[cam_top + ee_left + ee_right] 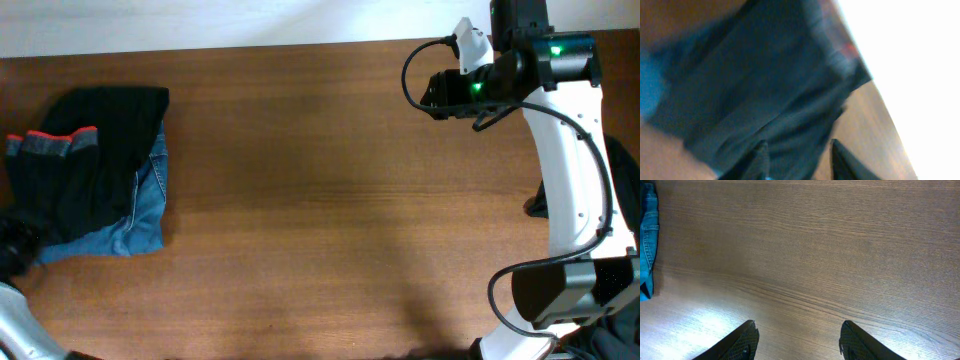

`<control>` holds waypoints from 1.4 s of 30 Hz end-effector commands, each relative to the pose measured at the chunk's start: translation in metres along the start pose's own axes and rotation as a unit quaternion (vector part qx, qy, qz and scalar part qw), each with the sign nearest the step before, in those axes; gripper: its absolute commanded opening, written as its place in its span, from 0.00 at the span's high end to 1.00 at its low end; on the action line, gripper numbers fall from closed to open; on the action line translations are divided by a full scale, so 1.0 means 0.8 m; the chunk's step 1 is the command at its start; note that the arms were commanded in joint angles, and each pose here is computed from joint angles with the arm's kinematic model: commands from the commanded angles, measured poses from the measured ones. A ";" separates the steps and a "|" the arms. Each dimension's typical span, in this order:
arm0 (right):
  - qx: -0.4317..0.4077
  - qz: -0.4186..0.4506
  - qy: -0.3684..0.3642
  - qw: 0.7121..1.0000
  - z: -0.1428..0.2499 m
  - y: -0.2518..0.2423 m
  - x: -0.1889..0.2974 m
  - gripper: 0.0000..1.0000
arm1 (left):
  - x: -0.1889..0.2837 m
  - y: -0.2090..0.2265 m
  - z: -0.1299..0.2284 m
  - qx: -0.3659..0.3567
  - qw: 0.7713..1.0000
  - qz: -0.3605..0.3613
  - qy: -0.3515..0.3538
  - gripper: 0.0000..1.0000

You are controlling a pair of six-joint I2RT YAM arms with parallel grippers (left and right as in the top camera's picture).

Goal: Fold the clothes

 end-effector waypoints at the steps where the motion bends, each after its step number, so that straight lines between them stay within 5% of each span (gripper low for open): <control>1: -0.002 0.005 0.002 1.000 0.000 -0.005 -0.002 0.42 | 0.032 -0.089 -0.029 -0.177 0.981 0.061 -0.051 0.65; 3: -0.002 0.005 0.002 1.000 0.000 -0.005 -0.002 0.42 | 0.034 -0.115 -0.036 -0.237 0.966 0.077 -0.072 0.69; 6: -0.002 0.005 0.003 1.000 0.000 -0.005 -0.002 0.42 | 0.030 -0.117 -0.051 -0.204 0.972 0.059 -0.103 0.82; 16: -0.003 0.005 0.005 1.000 0.001 -0.005 -0.002 0.42 | -0.044 -0.057 -0.061 -0.121 0.991 0.011 -0.059 0.82; 22: -0.003 0.005 0.005 1.000 0.001 -0.005 -0.002 0.42 | -0.118 -0.023 -0.064 -0.106 0.993 0.038 -0.022 0.79; 25: -0.003 0.005 0.005 1.000 0.001 -0.005 -0.002 0.42 | -0.160 0.000 -0.059 -0.101 0.994 0.037 -0.007 0.65; 32: -0.006 0.004 0.006 1.000 0.002 -0.005 -0.002 0.42 | -0.247 0.050 0.003 -0.070 0.994 0.018 0.079 0.56; 42: -0.008 0.003 0.014 1.000 0.006 -0.004 -0.002 0.42 | -0.264 0.018 0.021 -0.100 0.990 0.050 0.089 0.56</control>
Point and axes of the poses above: each gripper's point midway between its finger pads, its own x axis back along the fingers, its own y axis along the line the jaws close on, z = x × y, the point moved 3 cm from there along x, back along the fingers, and after that the axes turned 9 degrees about x, right-handed, at the moved point
